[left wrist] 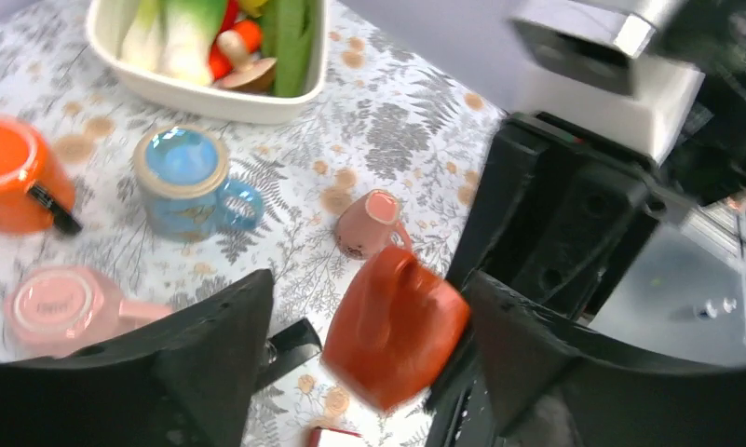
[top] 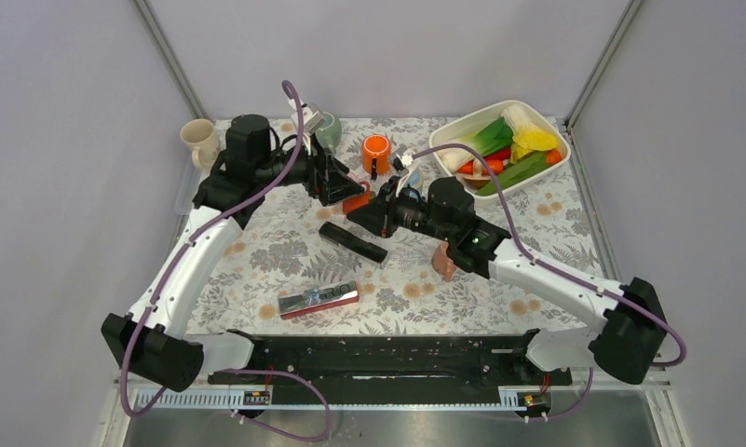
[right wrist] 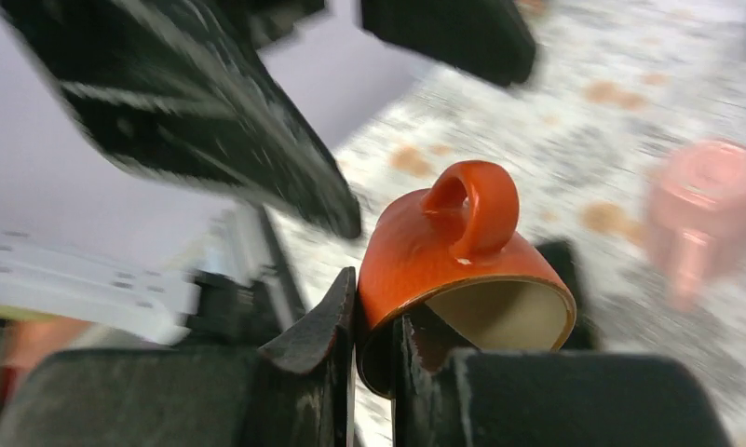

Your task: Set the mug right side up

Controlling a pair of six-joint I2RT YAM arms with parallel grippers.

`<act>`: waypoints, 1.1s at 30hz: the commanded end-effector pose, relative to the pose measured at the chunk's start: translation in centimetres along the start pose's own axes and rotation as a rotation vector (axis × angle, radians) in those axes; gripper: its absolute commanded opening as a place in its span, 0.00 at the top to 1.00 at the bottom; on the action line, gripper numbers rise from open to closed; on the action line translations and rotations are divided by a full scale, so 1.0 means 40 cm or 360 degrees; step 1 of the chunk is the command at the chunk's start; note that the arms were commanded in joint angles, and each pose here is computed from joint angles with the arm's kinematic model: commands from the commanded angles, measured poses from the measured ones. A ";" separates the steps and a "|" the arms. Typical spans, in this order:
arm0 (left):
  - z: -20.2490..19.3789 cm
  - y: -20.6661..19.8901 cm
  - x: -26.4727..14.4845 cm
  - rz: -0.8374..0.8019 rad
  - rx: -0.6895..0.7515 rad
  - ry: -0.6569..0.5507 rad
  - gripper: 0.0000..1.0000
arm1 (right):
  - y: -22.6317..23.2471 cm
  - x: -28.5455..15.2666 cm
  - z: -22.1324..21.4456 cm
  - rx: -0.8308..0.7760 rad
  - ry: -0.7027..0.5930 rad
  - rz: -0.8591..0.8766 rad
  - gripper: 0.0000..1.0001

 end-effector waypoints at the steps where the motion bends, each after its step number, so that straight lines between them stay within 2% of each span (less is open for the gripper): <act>1: 0.016 0.039 -0.066 0.0298 0.0163 0.0054 0.08 | -0.119 -0.111 -0.006 -0.0817 0.0193 -0.0595 1.00; 4: 0.033 0.033 -0.086 0.0360 0.0233 0.0082 0.02 | -0.141 -0.156 -0.037 -0.1424 0.0418 -0.0722 1.00; 7: 0.021 0.010 -0.071 0.0415 0.0357 0.0183 0.01 | -0.126 -0.165 -0.069 -0.2128 0.0601 -0.0687 1.00; 10: -0.015 -0.019 -0.039 0.0396 0.0423 0.0304 0.01 | -0.120 -0.165 -0.065 -0.2561 0.0719 -0.0782 1.00; 15: -0.077 -0.058 -0.009 0.0356 0.0536 0.0444 0.03 | -0.113 -0.156 -0.071 -0.2944 0.0939 -0.0882 1.00; 19: -0.138 -0.106 0.010 0.0324 0.0705 0.0566 0.03 | -0.109 -0.147 -0.072 -0.3043 0.1053 -0.0988 1.00; 22: -0.152 -0.090 0.023 0.0438 0.0813 0.0585 0.05 | -0.104 -0.135 -0.077 -0.3065 0.1087 -0.1042 1.00; 24: -0.156 -0.055 0.028 0.0575 0.0889 0.0612 0.10 | -0.099 -0.127 -0.078 -0.3069 0.1089 -0.1065 1.00; 28: -0.179 0.008 0.034 0.0779 0.0978 0.0711 0.28 | -0.082 -0.116 -0.075 -0.3041 0.1049 -0.1082 1.00; 31: -0.189 0.038 0.040 0.0885 0.1024 0.0714 0.51 | -0.063 -0.109 -0.069 -0.3026 0.1008 -0.1083 1.00; 32: -0.190 0.044 0.041 0.0909 0.1037 0.0701 0.61 | -0.059 -0.105 -0.071 -0.3022 0.1000 -0.1072 1.00; 33: -0.185 0.047 0.042 0.0928 0.1046 0.0673 0.76 | -0.056 -0.101 -0.071 -0.3011 0.0988 -0.1065 1.00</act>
Point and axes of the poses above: each gripper's point midway between its finger pads, its own x axis out along the fingers, its own y axis along the line the jaws close on, z = x × y, the point moved 2 cm from there along -x, back along the fingers, and after that the axes turned 11 degrees about x, right-handed, at the moved point
